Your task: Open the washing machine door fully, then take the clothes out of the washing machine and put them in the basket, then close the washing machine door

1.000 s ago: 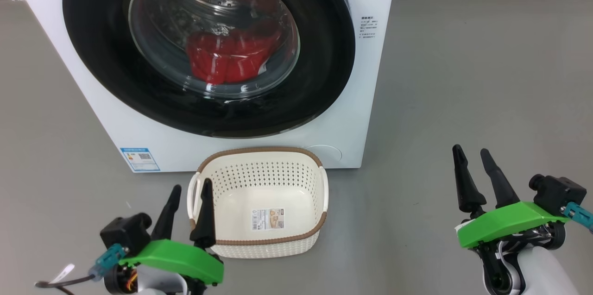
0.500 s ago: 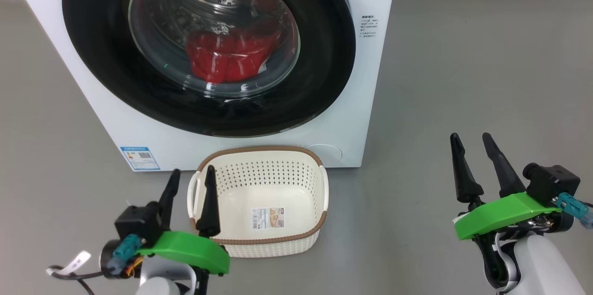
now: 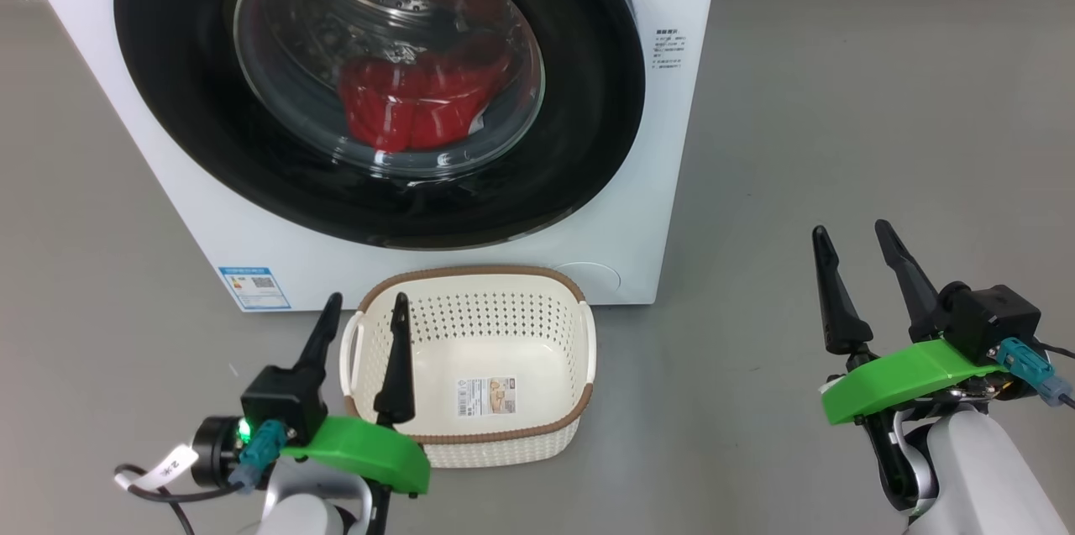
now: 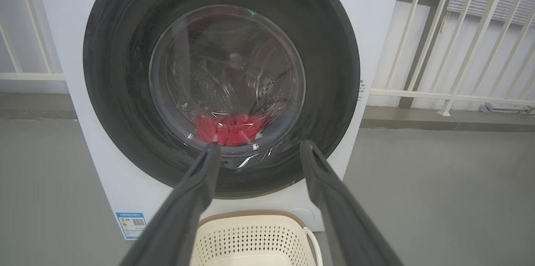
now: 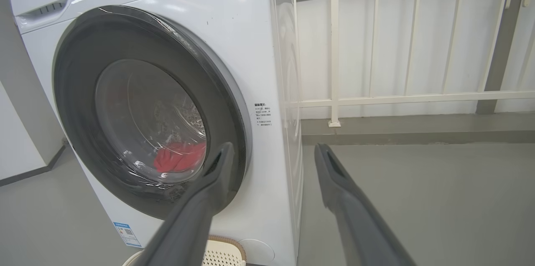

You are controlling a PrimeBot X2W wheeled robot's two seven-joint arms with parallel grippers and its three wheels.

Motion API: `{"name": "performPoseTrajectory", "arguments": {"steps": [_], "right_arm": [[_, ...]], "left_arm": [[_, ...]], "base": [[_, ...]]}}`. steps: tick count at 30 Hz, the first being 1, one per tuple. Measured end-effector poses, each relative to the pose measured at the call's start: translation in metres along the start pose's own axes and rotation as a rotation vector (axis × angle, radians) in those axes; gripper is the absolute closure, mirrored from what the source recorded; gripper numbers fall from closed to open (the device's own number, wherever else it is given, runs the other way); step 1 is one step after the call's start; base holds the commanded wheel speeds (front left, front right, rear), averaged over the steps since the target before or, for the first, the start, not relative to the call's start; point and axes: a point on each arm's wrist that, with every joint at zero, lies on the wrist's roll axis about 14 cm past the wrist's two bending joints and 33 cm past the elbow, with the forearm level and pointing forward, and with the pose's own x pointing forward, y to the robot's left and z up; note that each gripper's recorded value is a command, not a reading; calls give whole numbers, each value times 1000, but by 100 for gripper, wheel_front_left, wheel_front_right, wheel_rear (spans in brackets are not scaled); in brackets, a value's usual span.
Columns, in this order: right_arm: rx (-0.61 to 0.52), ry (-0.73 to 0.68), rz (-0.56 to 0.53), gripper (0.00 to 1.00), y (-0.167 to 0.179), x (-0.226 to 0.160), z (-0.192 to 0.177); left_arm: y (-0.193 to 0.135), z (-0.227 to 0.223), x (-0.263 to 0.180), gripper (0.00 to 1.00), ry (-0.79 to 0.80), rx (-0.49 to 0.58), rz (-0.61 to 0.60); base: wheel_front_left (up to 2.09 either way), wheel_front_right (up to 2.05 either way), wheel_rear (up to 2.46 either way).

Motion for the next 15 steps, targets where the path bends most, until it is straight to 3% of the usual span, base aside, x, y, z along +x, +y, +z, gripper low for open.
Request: {"name": "performPoseTrajectory", "arguments": {"steps": [15], "right_arm": [[1,12,-5,0,-1,0,-4]], "left_arm": [[0,0,2,0,1,3,-1]], "base": [[0,0,0]]}}
